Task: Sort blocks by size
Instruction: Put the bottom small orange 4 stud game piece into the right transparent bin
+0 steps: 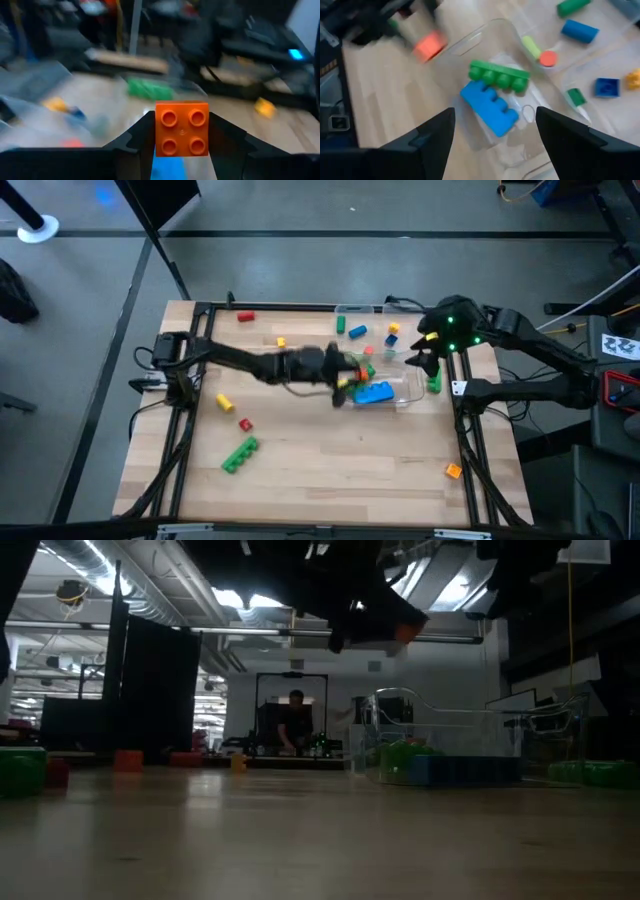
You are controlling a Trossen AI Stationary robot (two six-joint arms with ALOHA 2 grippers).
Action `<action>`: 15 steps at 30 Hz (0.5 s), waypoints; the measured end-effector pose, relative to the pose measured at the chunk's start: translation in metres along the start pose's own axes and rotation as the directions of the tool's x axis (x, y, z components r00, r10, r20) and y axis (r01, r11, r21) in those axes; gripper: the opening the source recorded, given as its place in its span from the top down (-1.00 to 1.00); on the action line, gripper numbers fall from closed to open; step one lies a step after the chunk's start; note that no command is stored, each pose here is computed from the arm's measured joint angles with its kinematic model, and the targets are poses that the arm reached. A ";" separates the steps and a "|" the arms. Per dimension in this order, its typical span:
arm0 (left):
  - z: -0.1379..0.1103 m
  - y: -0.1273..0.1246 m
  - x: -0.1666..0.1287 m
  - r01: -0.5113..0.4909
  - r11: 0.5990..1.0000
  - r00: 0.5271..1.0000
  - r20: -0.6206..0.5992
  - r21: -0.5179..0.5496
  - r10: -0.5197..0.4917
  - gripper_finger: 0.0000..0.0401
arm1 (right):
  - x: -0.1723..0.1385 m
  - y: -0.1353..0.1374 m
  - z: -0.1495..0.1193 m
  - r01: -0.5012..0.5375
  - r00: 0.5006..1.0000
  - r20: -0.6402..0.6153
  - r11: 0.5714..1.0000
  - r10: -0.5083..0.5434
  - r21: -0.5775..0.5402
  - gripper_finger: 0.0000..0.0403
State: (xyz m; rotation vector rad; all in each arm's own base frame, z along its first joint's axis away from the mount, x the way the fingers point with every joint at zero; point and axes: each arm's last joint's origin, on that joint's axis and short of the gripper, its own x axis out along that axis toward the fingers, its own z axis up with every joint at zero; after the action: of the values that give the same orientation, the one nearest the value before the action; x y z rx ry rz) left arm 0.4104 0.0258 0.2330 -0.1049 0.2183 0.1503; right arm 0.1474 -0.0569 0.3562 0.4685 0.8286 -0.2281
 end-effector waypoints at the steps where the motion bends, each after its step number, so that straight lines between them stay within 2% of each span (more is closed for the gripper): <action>1: 0.004 0.010 0.001 -0.021 1.000 0.999 0.037 0.003 0.021 0.32 | 0.001 0.003 -0.001 -0.005 1.000 -0.004 1.000 0.005 -0.001 -0.39; 8: 0.024 0.064 -0.002 -0.138 0.990 0.971 0.193 -0.028 0.141 0.31 | 0.005 0.019 -0.002 0.033 0.999 0.013 0.999 -0.033 -0.014 -0.39; 15: 0.037 0.083 0.017 -0.178 0.984 0.957 0.229 -0.026 0.180 0.31 | 0.006 0.033 0.006 -0.034 0.992 0.122 0.998 0.041 -0.056 -0.39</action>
State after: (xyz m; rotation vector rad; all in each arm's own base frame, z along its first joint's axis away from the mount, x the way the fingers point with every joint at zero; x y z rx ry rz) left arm 0.4212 0.1146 0.2579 -0.0720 -0.0058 0.3418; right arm 0.1675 -0.0313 0.3660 0.4153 0.7033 -0.1978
